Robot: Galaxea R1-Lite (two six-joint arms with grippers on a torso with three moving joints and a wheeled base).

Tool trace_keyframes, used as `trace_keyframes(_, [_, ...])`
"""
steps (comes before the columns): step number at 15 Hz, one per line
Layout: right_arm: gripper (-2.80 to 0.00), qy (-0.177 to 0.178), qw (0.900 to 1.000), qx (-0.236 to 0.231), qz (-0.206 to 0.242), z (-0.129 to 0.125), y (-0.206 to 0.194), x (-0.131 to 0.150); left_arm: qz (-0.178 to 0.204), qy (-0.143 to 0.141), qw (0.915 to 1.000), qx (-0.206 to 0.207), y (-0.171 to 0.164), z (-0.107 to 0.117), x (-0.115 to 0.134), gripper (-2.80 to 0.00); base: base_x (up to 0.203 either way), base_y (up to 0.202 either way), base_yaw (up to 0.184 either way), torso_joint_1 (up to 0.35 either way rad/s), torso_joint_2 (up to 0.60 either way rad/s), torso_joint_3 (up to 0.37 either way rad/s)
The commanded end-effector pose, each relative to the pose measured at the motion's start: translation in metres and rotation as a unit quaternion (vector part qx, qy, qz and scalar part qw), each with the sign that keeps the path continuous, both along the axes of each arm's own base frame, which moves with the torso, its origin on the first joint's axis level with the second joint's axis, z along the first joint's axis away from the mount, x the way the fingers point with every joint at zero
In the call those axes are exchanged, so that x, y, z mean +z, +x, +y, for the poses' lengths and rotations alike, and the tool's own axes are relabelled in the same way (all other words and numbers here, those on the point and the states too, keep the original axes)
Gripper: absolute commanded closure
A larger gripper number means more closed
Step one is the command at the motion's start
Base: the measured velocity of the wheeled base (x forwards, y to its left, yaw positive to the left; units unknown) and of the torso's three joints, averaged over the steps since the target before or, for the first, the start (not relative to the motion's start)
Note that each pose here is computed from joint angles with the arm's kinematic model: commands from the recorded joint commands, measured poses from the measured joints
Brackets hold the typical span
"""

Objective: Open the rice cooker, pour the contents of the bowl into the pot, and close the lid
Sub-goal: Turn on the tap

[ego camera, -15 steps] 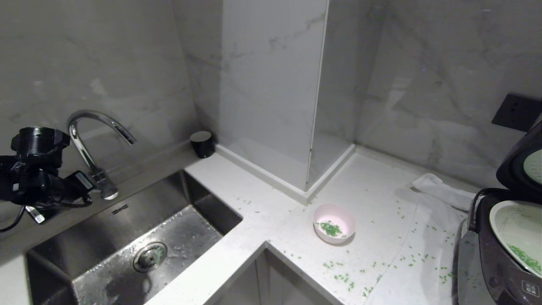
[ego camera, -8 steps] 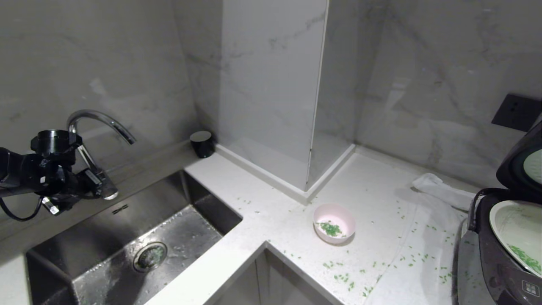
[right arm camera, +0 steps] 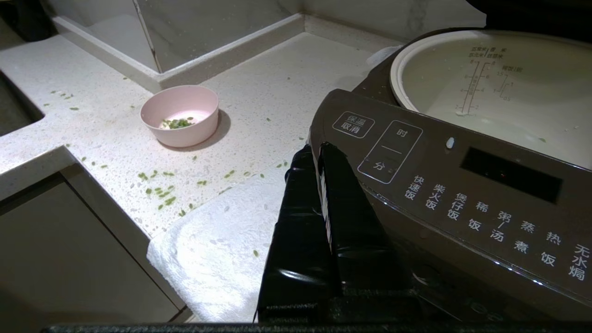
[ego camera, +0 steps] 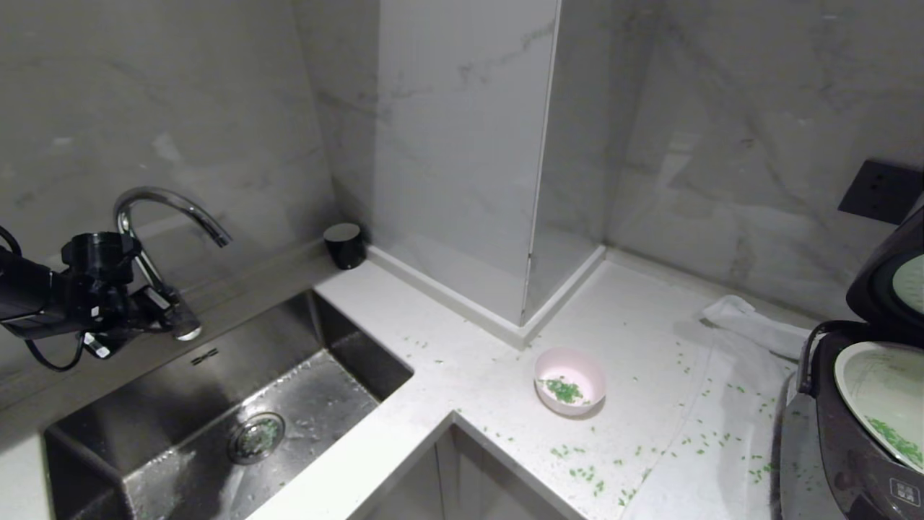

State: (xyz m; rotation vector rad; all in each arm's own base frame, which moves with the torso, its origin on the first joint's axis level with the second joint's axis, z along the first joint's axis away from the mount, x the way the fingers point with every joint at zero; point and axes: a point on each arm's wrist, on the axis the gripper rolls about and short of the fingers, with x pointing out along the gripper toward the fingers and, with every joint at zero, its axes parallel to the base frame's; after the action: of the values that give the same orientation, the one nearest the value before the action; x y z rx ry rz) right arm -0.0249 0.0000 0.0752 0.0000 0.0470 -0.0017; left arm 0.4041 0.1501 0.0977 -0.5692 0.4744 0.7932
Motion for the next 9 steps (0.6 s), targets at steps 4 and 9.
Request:
trace_keyframes(4, [0.00,0.000,1.000,0.000,0.000,0.000,0.000,0.000,-0.006,0.000,0.9999,0.016,0.019,0.019,-0.018,-2.80,0.000,0.000,0.000,0.000,0.00,0.000])
trace_keyframes(9, [0.00,0.000,1.000,0.000,0.000,0.000,0.000,0.000,-0.007,0.003,0.9998,0.020,0.025,0.024,-0.023,0.00,0.000,0.000,0.000,0.000,0.00,0.000])
